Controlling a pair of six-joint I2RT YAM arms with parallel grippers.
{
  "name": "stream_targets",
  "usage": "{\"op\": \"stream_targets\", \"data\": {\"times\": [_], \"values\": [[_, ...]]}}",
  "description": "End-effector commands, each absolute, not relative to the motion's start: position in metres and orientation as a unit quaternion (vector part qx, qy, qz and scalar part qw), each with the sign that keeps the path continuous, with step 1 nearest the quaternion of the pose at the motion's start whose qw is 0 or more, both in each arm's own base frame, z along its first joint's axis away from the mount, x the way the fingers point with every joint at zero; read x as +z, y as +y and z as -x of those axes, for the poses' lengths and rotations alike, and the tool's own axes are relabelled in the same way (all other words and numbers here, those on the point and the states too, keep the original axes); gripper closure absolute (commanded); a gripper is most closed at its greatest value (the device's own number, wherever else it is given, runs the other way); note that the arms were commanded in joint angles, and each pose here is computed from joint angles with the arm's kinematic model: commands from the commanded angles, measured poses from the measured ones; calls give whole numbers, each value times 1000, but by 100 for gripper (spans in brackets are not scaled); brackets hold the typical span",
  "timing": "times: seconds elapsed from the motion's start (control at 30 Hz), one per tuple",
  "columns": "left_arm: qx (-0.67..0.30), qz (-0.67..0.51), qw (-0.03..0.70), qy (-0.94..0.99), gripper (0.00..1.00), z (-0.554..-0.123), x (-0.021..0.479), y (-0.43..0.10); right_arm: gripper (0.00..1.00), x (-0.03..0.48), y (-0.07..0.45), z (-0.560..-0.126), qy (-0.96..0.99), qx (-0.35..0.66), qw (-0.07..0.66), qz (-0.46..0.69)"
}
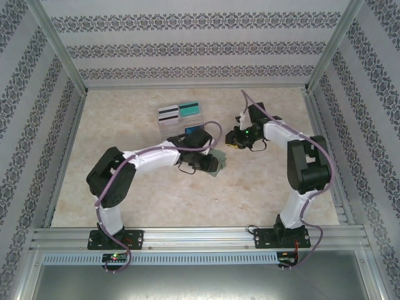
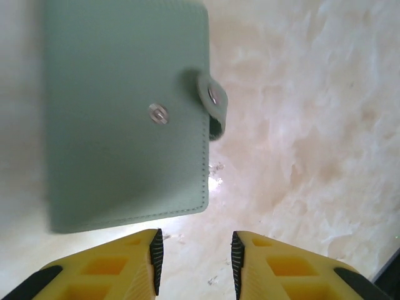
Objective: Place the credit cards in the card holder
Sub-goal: Rotate the card holder at the center of the table.
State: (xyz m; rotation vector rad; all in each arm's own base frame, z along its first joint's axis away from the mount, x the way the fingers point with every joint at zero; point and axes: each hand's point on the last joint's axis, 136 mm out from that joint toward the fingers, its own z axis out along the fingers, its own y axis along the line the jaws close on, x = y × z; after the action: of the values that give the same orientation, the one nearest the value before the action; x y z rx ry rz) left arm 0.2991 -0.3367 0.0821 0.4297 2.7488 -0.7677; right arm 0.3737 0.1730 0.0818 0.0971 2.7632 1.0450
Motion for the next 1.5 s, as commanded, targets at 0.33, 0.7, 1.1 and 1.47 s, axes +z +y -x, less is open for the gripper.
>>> {"op": "stream_targets", "data": {"times": [0.33,0.7,1.1,1.47], "values": [[-254,-119,72,957,63,-326,48,-301,64,44,170,-294,921,380,38,-74],[-283,-127,60,949,63,-295,38,-341,63,45,191,-313,897,432,39,-79],[-350,-114,77,926,63,-292,64,-383,63,46,179,-336,908,411,52,-60],[-194,-60,121,972,64,-338,65,-290,59,55,166,-347,929,363,66,-39]]}}
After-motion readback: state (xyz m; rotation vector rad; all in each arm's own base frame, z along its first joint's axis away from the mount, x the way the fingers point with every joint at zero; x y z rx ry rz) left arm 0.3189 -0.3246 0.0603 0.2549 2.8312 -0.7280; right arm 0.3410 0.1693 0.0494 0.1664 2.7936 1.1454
